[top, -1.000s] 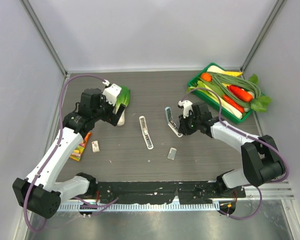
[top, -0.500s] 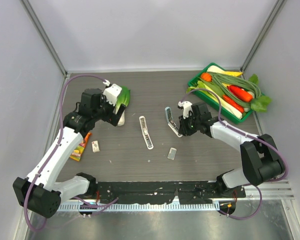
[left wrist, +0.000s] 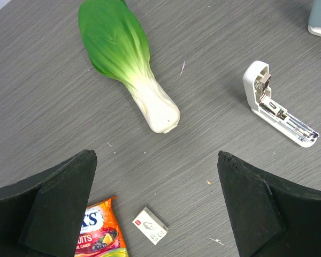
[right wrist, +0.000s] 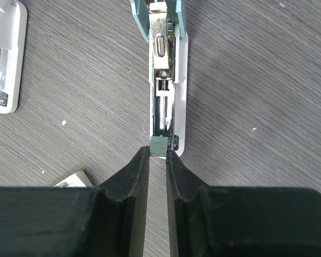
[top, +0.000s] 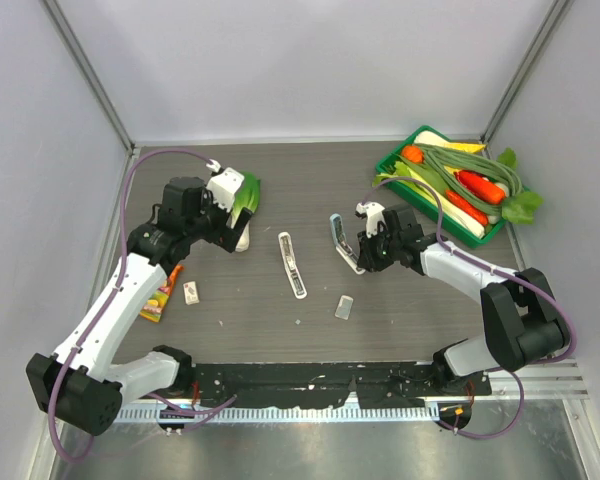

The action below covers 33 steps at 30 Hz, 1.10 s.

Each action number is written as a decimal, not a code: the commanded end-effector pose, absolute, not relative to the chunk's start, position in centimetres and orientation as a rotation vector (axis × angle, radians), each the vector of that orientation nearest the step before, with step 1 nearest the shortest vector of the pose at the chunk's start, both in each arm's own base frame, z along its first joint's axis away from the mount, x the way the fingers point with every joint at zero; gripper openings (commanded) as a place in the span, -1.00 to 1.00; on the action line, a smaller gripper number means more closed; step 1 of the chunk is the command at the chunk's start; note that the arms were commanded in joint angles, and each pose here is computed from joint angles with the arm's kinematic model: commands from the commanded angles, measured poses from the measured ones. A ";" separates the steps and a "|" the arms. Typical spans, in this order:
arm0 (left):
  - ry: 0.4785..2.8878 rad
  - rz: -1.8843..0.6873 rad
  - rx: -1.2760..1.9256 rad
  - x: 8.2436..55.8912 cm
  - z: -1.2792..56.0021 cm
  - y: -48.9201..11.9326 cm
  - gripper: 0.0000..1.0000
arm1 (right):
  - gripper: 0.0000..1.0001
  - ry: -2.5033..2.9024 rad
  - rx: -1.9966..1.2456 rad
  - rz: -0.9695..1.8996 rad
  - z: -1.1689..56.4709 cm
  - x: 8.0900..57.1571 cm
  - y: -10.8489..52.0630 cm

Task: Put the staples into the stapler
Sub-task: Install the staple into the stapler.

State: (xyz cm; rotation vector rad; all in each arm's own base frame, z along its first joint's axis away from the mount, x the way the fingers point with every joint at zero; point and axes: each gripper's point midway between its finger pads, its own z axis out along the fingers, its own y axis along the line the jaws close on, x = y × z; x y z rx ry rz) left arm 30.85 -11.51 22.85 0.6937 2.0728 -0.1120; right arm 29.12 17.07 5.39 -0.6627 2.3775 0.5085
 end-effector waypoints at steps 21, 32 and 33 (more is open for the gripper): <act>2.042 -0.137 0.671 31.4 23.5 -11.8 1.00 | -0.60 2.292 -0.645 0.545 8.0 30.5 17.9; 2.044 -0.139 0.670 31.3 23.4 -11.8 0.99 | -0.60 2.294 -0.633 0.536 7.9 30.7 17.5; 2.043 -0.137 0.671 31.3 23.4 -11.8 1.00 | -0.60 2.294 -0.633 0.536 7.9 30.7 17.5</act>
